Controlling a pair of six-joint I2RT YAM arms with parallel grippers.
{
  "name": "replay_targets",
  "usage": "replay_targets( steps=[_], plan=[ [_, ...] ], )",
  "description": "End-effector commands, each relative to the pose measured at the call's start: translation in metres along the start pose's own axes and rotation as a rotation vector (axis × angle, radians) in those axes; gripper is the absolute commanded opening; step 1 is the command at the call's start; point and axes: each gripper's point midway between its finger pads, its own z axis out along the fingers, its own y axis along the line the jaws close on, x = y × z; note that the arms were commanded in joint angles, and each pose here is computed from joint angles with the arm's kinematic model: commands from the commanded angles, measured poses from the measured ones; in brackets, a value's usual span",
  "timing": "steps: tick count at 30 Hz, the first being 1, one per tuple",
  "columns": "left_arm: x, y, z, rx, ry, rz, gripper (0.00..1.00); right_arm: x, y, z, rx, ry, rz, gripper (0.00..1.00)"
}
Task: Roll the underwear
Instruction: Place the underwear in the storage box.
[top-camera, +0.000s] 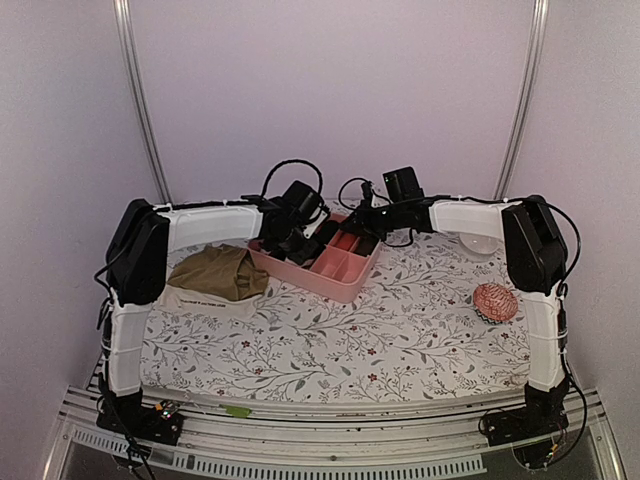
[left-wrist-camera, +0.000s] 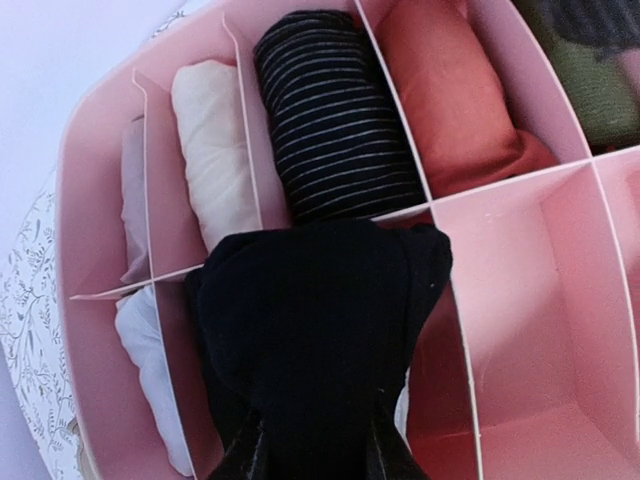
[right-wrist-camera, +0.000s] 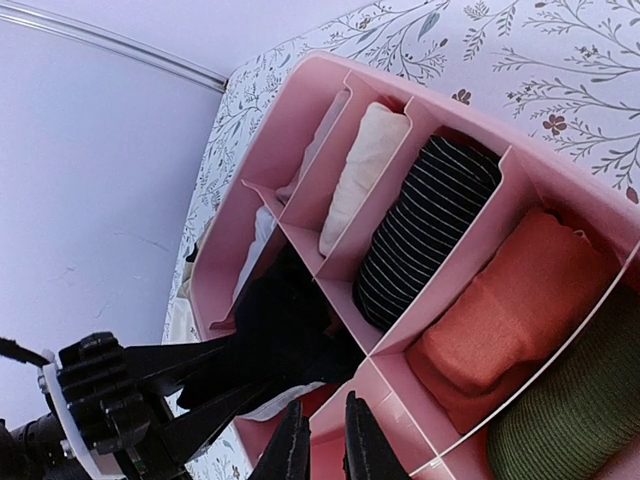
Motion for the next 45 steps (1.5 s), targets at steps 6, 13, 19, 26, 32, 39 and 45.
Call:
replay_targets(
  steps=[6, 13, 19, 26, 32, 39, 45],
  plan=[
    [-0.012, -0.036, -0.017, 0.060, -0.021, 0.082, 0.00, -0.015, 0.011, -0.019, -0.007, -0.065, -0.019, 0.15],
    [0.005, -0.038, 0.002, 0.171, 0.045, -0.005, 0.00, -0.014, 0.006, -0.023, 0.000, -0.068, -0.005, 0.15],
    [0.018, -0.023, 0.025, 0.284, 0.089, -0.120, 0.00, -0.014, 0.003, -0.025, 0.001, -0.070, 0.003, 0.15],
    [0.015, -0.013, 0.037, 0.327, 0.015, -0.242, 0.00, -0.014, -0.001, -0.023, 0.005, -0.070, 0.013, 0.15],
    [0.016, -0.024, 0.059, 0.333, -0.036, -0.286, 0.00, -0.017, -0.003, -0.025, 0.009, -0.079, 0.018, 0.16],
    [0.016, -0.026, 0.080, 0.343, -0.051, -0.307, 0.15, -0.022, -0.008, -0.032, 0.023, -0.094, 0.019, 0.16],
    [0.006, -0.010, 0.054, 0.310, -0.071, -0.267, 0.41, -0.027, -0.007, -0.038, 0.032, -0.112, 0.013, 0.17]
  ],
)
